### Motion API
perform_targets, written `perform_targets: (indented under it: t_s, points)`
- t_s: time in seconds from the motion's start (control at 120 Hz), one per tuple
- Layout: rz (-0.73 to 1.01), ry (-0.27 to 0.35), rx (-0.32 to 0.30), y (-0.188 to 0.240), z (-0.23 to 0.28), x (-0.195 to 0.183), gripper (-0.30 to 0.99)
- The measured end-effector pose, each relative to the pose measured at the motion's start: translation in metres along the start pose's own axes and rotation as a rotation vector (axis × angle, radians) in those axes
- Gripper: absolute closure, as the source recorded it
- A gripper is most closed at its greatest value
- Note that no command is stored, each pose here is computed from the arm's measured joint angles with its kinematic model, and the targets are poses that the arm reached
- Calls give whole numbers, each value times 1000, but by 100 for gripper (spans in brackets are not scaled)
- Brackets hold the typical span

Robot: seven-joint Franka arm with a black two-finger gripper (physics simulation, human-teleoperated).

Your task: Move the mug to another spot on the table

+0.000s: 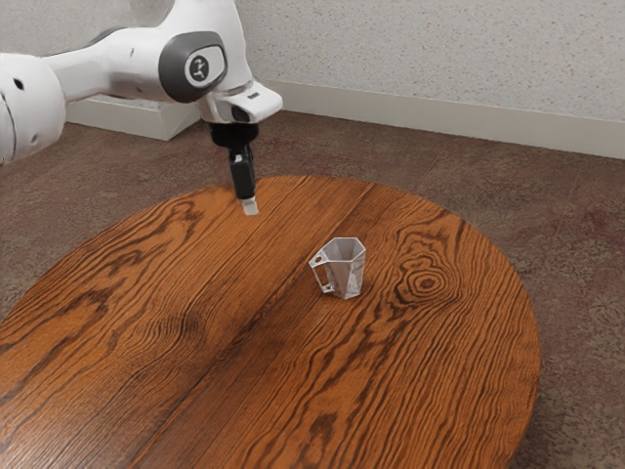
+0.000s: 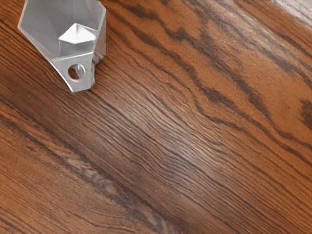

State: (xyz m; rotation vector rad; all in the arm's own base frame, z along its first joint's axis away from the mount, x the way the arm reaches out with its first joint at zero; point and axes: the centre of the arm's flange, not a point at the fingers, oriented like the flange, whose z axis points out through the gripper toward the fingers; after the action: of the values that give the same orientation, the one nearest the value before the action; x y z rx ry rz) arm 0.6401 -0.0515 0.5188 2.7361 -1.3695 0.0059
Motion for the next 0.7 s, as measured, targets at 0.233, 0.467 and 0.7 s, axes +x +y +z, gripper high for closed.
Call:
perform_targets:
  t_s: [0.233, 0.467, 0.7]
  points:
    - [-47, 70, 24, -24, 69, 23, 0]
    - [-126, 148, 58, -45, 128, 39, 0]
    - [-228, 200, 8, -59, 176, 44, 0]
